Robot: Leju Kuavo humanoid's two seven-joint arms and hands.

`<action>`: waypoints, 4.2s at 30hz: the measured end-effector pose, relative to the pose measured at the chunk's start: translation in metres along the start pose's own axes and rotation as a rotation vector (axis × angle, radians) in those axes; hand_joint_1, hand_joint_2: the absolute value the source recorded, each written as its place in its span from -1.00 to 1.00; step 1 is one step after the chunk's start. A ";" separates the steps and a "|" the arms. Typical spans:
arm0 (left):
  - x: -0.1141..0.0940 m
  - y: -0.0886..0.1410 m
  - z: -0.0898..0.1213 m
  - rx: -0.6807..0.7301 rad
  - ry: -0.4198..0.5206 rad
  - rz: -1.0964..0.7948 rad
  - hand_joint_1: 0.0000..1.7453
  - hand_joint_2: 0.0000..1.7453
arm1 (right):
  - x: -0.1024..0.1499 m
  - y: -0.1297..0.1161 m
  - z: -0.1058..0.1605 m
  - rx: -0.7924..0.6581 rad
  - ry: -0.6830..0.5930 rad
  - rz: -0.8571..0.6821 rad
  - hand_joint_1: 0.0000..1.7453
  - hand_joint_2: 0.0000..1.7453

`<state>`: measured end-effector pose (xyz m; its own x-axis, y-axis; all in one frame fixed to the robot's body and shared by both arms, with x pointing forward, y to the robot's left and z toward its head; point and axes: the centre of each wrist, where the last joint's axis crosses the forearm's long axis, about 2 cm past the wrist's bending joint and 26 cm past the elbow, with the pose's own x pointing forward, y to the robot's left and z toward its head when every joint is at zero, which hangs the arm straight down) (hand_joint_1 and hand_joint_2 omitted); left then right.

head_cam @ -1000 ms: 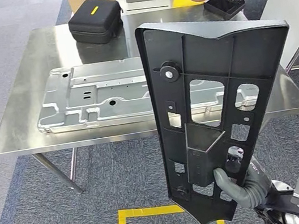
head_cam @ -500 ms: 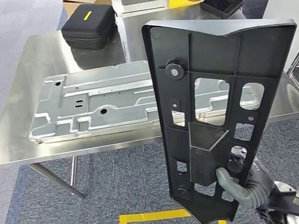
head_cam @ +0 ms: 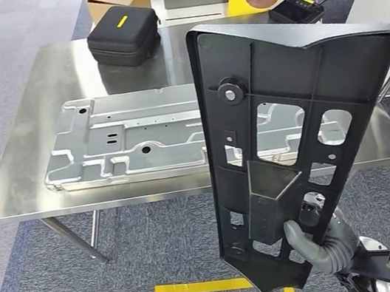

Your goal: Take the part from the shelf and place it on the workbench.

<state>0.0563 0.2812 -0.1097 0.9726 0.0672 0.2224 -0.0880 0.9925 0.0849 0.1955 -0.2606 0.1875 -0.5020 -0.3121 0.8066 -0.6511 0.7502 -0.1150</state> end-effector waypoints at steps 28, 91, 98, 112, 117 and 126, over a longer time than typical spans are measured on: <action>-0.001 0.010 -0.001 -0.002 0.004 -0.012 -1.00 1.00 | -0.011 0.001 -0.012 -0.042 0.005 0.011 1.00 1.00; 0.000 0.012 -0.001 0.003 -0.008 -0.015 -1.00 1.00 | -0.010 -0.003 -0.017 -0.046 -0.022 0.016 1.00 1.00; -0.001 0.011 -0.001 0.001 -0.006 -0.014 -1.00 1.00 | -0.010 -0.003 -0.016 -0.049 -0.019 0.021 1.00 1.00; -0.001 0.010 -0.001 -0.001 -0.009 -0.014 -1.00 1.00 | -0.006 -0.006 -0.016 -0.057 -0.037 0.035 1.00 1.00; 0.000 0.011 -0.001 0.000 -0.014 -0.012 -1.00 1.00 | -0.005 -0.008 -0.017 -0.058 -0.041 0.041 1.00 1.00; 0.000 0.011 -0.001 0.001 -0.019 -0.004 -1.00 1.00 | -0.001 -0.018 -0.016 -0.083 -0.045 0.082 1.00 1.00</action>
<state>0.0553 0.2922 -0.1100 0.9688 0.0610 0.2403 -0.0840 0.9927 0.0867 0.2169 -0.2643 0.1976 -0.5779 -0.2725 0.7692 -0.5585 0.8193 -0.1294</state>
